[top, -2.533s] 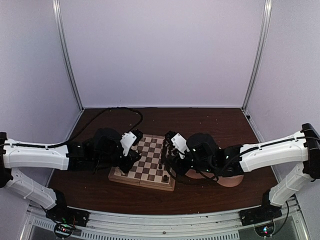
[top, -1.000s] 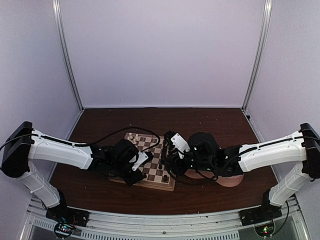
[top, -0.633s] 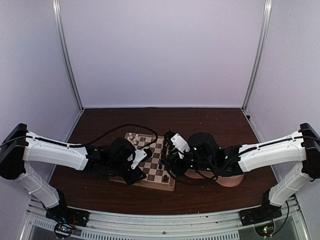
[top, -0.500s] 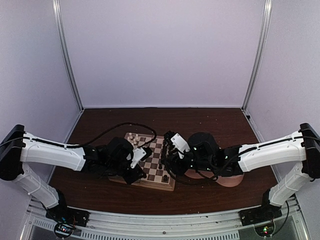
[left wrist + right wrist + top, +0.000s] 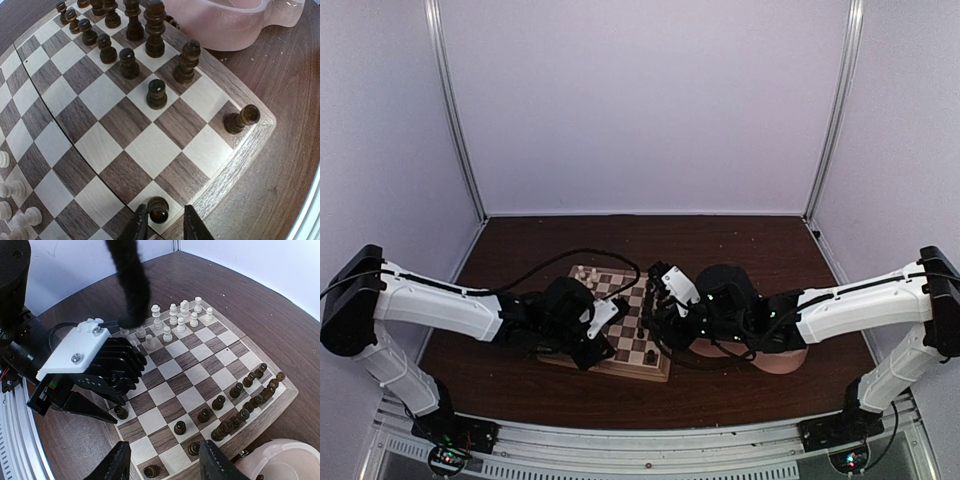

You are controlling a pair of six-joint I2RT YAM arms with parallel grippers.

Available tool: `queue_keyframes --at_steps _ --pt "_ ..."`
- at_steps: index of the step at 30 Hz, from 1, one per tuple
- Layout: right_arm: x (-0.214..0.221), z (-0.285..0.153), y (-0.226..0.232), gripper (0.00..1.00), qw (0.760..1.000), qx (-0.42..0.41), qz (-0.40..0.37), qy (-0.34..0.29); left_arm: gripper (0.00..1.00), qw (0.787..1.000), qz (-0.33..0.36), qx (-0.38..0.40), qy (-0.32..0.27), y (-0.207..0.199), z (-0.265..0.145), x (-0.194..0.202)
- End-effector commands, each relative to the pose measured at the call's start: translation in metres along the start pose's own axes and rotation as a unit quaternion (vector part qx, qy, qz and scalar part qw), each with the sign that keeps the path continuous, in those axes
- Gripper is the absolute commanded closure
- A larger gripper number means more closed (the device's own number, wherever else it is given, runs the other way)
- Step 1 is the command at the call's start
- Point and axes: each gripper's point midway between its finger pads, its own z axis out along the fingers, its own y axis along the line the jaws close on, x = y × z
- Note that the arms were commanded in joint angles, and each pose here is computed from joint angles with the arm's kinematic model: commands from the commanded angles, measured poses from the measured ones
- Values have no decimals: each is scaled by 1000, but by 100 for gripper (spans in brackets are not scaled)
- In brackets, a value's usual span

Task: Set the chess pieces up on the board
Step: Place the pawn on the chessboard, then pick up the pawn from the chessboard.

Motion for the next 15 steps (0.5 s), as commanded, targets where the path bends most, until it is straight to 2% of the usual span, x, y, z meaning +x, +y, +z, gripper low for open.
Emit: queue_keyframes --at_steps 1,8,12,15 --pt "-4 1 -1 51 1000 -1 6 -4 75 1000 -6 2 -19 -1 -1 -18" --pt "-3 1 -1 51 1000 0 5 -3 81 1000 -6 0 -15 0 1 -19" --pt "-3 1 -1 51 1000 -1 5 -3 75 1000 -9 -6 -3 2 5 -16" --pt "-4 2 -1 51 1000 -2 6 -3 76 1000 -11 -9 1 3 6 -14"
